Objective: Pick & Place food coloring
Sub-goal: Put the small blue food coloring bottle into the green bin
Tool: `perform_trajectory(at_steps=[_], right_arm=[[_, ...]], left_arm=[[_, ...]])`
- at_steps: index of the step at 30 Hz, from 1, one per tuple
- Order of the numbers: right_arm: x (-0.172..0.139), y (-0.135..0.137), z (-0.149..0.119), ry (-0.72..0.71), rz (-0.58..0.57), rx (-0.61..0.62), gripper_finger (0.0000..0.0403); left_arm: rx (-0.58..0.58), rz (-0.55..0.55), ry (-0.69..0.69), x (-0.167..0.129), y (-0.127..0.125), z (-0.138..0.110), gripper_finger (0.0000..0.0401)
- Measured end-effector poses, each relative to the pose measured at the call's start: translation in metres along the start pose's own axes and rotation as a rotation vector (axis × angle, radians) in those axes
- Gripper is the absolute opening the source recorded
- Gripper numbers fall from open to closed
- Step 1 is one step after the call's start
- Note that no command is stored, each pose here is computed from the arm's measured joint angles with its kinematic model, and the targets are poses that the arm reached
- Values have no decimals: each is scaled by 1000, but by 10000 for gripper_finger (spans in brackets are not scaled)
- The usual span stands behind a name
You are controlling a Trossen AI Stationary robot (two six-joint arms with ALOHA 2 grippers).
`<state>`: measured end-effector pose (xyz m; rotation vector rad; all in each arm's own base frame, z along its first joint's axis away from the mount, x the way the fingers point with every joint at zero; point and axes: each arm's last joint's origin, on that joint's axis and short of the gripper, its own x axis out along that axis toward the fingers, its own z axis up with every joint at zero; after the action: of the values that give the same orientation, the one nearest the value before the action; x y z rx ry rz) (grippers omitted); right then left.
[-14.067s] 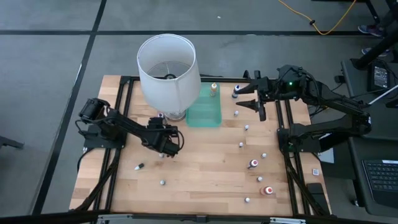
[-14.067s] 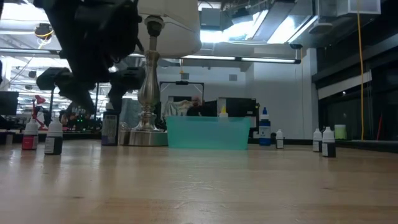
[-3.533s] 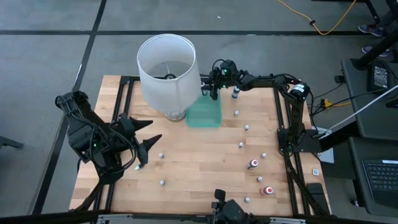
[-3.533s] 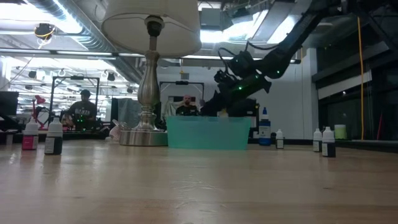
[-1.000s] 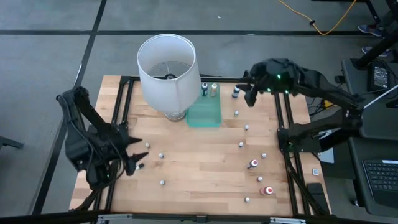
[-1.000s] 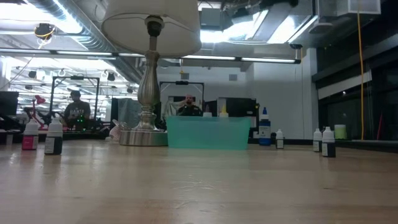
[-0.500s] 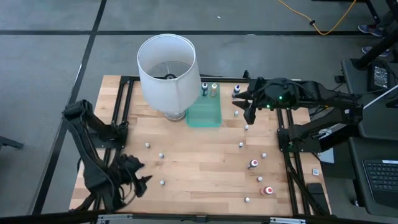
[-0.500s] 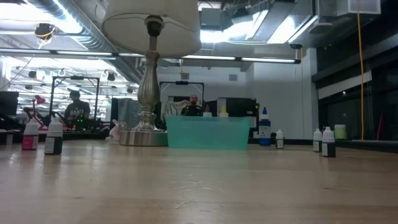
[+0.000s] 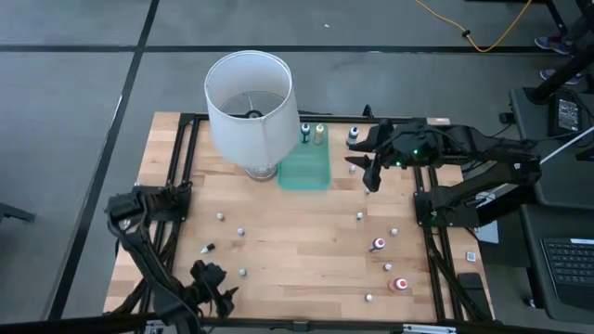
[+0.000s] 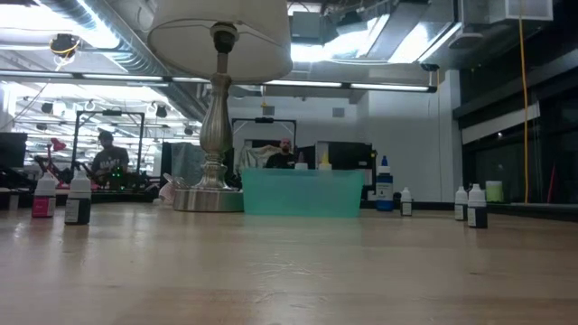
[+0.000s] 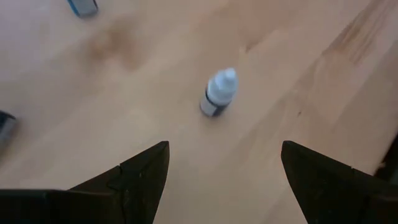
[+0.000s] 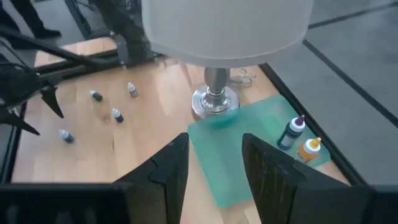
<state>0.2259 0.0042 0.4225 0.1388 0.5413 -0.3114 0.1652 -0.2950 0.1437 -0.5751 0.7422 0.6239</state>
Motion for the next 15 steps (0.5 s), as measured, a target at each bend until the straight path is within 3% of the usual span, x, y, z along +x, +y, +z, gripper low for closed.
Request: perform_trajectory(at_steps=[8,15], right_arm=[[14,5,-15,45,2,-8,152],[23,19,-20,-27,47,-46,149]], left_arm=[[30,42,-41,23,-6,-24,301],[42,41,-134,33,-5,-35,301]])
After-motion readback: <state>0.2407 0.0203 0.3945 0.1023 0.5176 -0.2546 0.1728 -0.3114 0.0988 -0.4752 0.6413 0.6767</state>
